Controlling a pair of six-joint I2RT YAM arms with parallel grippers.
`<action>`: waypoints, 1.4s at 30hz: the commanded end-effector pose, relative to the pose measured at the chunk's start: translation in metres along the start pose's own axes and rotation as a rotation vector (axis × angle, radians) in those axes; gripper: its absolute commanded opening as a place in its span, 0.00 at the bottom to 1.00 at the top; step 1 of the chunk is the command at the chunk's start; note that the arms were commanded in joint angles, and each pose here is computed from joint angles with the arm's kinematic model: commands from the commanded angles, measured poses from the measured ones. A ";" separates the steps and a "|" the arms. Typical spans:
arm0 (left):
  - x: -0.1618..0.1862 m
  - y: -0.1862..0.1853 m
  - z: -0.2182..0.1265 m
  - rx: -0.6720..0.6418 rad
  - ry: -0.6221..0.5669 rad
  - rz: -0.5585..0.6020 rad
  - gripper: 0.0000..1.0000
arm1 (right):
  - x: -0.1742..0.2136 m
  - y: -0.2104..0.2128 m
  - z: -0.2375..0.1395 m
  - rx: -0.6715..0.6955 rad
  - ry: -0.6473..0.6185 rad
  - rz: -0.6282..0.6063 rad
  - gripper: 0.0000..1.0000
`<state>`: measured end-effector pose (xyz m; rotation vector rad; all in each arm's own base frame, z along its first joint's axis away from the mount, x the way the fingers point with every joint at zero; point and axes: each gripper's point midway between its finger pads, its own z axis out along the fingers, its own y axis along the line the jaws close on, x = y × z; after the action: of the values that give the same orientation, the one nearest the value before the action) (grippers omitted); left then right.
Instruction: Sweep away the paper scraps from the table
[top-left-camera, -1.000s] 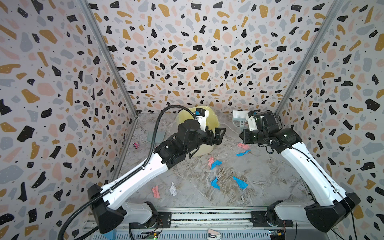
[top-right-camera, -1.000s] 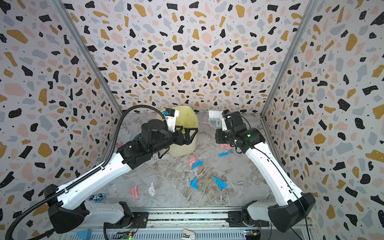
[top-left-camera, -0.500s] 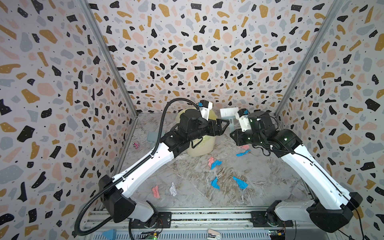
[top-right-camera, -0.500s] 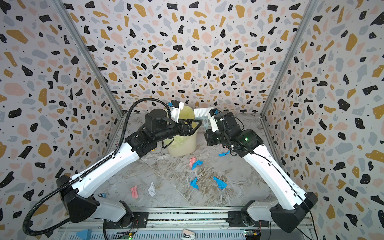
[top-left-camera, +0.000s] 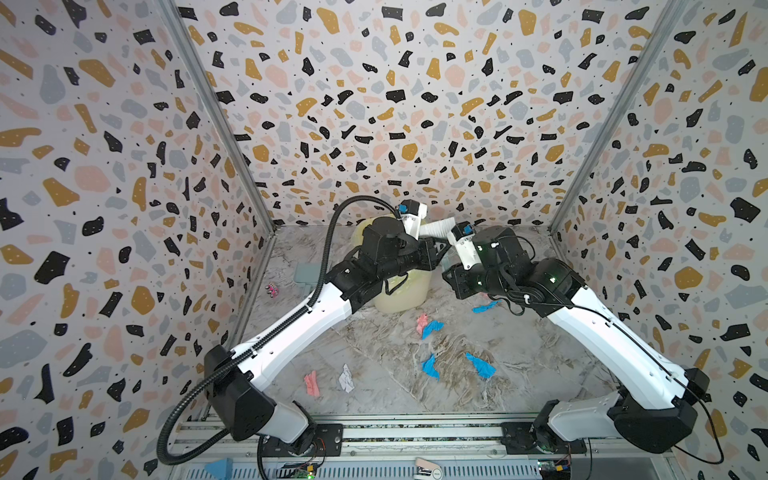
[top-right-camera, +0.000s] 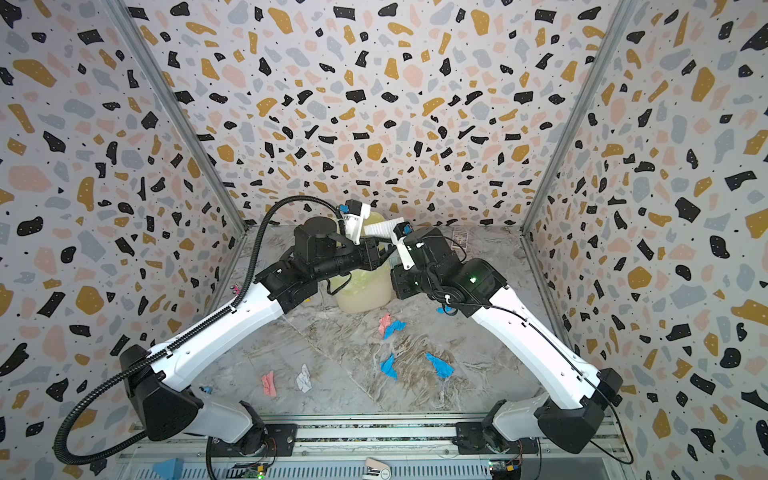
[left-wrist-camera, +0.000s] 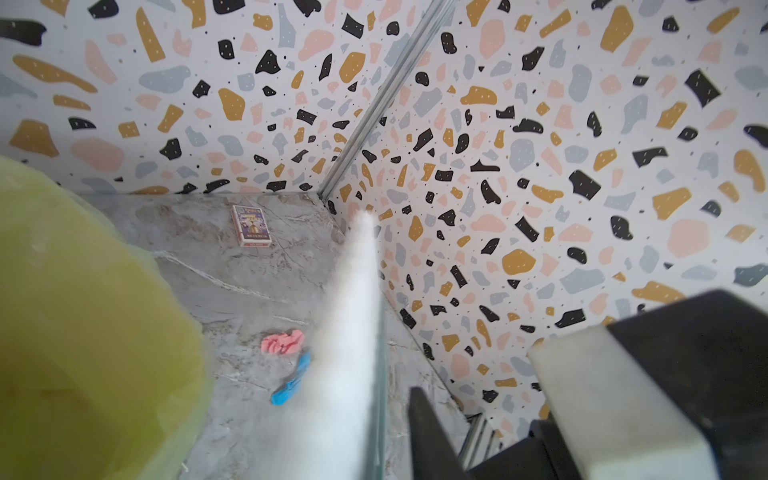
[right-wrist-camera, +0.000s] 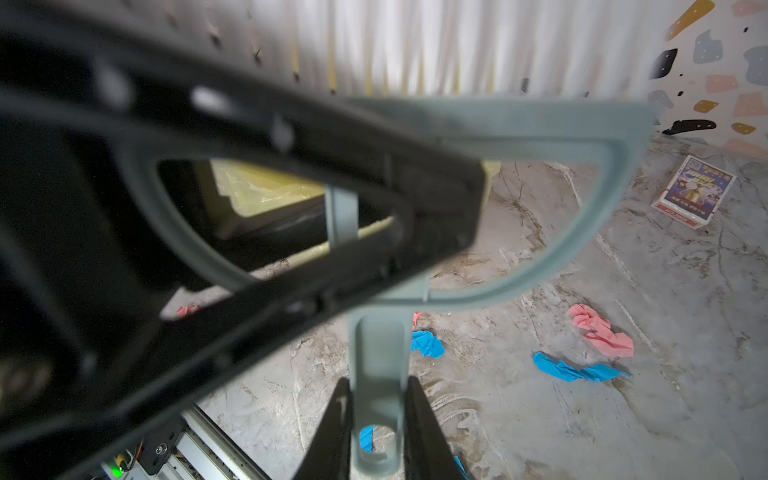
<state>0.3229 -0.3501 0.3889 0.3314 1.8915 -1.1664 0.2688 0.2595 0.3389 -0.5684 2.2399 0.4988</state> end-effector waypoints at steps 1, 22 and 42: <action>-0.023 -0.014 -0.009 0.055 -0.080 0.006 0.09 | -0.013 0.000 -0.016 0.009 -0.048 -0.014 0.00; -0.090 -0.035 -0.062 0.305 -0.543 -0.204 0.00 | -0.064 0.003 -0.106 -0.624 -0.525 0.252 0.86; -0.089 -0.061 -0.048 0.453 -0.583 -0.274 0.00 | -0.074 0.010 -0.103 -0.810 -0.604 0.340 0.63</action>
<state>0.3220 -0.3335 0.4754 -0.0462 1.2973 -1.6269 0.2554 0.2351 0.4484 -0.3249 1.5553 1.5291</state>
